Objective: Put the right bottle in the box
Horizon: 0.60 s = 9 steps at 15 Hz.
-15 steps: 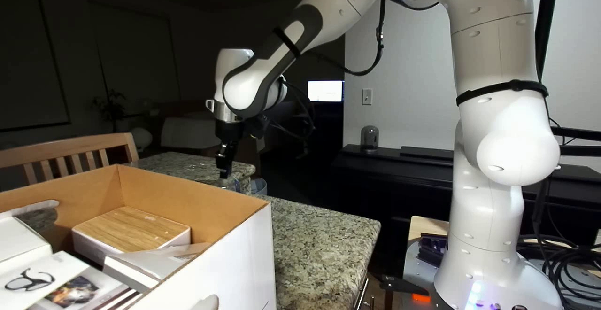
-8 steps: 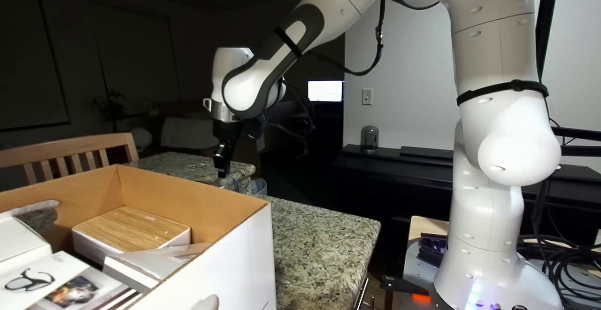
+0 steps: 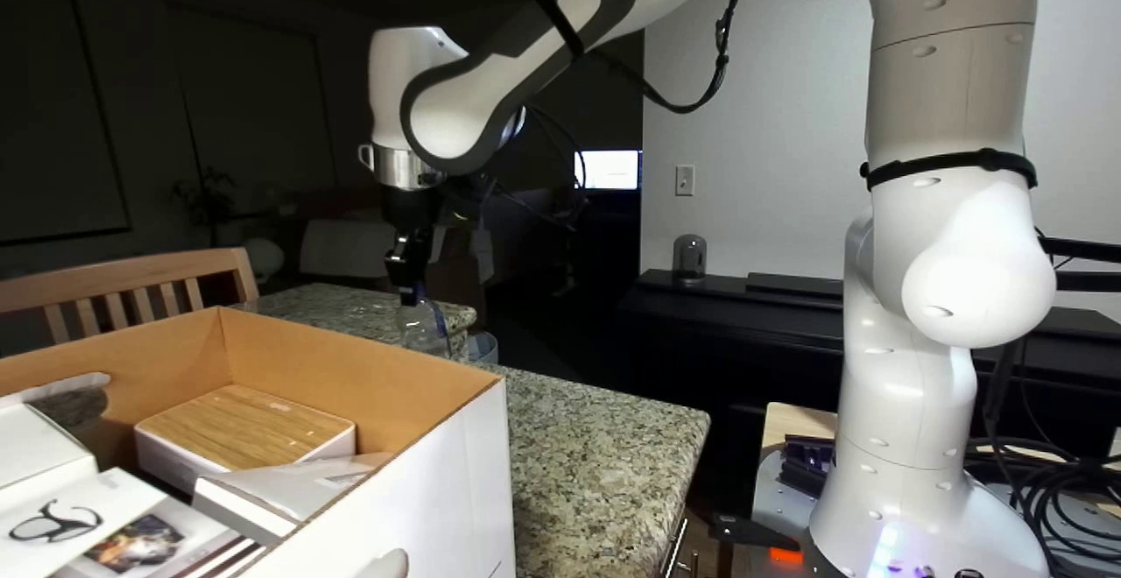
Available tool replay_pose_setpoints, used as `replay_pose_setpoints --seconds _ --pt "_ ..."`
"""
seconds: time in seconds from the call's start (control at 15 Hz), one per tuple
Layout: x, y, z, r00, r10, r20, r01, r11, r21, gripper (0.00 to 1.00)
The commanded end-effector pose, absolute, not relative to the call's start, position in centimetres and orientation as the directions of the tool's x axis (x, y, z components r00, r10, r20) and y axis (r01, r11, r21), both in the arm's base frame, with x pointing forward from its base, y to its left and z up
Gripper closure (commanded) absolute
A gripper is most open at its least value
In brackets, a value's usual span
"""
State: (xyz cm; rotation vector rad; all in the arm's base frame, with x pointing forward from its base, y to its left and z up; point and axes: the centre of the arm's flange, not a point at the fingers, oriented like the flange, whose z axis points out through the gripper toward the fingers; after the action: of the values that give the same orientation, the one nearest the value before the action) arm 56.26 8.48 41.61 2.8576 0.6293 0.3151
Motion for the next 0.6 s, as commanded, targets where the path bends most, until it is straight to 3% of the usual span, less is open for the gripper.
replay_pose_setpoints --seconds 0.0,0.13,0.2,0.47,0.53 --pt "54.5 9.4 46.1 0.902 0.416 0.115 0.384 -0.895 0.228 0.84" --pt "53.6 9.7 47.7 0.906 0.417 0.079 0.394 -0.895 0.21 0.84" --pt "54.7 9.6 45.2 0.903 0.418 0.096 0.39 -0.893 0.223 0.65" --pt "54.0 9.8 46.6 0.907 0.413 0.086 0.387 -0.895 0.222 0.65" --pt "54.0 9.8 46.6 0.907 0.413 0.085 0.387 -0.895 0.221 0.85"
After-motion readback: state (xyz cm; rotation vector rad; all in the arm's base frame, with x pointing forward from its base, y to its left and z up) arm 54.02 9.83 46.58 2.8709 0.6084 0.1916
